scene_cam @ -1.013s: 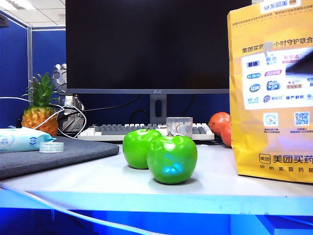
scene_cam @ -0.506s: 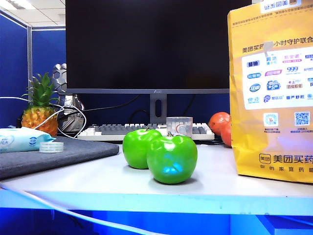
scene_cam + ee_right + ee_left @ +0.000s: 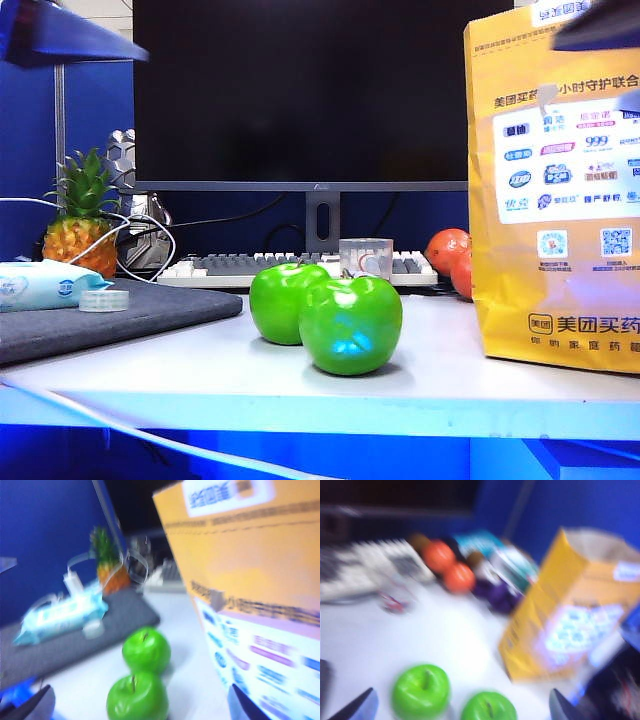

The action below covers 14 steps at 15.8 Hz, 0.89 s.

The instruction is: Pick up the green apple and throw it into the yellow paper bag.

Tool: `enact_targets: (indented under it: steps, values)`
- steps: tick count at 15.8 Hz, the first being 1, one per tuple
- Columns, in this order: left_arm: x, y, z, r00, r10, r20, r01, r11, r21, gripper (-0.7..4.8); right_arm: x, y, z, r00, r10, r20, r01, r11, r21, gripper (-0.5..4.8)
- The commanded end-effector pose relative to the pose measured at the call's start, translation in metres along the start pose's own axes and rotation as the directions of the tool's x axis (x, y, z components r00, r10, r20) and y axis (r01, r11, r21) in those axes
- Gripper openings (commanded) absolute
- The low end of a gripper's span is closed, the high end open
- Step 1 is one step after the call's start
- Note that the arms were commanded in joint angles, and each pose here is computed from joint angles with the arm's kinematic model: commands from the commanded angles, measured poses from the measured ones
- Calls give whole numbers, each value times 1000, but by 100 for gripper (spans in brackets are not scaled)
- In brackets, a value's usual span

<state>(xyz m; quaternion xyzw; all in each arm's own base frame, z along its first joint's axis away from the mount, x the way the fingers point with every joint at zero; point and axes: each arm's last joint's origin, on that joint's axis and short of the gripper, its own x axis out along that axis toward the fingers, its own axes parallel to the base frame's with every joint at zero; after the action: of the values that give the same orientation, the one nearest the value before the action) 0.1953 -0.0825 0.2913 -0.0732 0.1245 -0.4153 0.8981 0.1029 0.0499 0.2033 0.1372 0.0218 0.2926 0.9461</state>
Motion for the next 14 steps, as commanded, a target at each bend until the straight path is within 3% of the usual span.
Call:
enact_targets:
  steps: [1,3,6,8,13,14]
  values:
    - [15,7,8,997,-23,-79,27,999,44,479,25,3,16,989,72,-128,-69,997,34,479]
    - [17,8,8,990,-19,-141,25,999,43,479,52,4,22,952,144,-271,-122,988,96,479]
    - [13,6,4,961,-16,-275,33,998,57,479,103,12,20,839,256,-481,-190,965,183,479]
    - [9,5,4,939,3,-344,12,999,43,479,127,21,13,782,265,-564,-231,964,132,479]
    - [8,2,0,914,12,-405,-17,1000,-6,479,160,25,-5,772,79,-630,-202,971,-127,479]
    - [9,2,0,914,13,-406,-17,1000,-6,479,162,24,-8,770,79,-634,-205,970,-128,479]
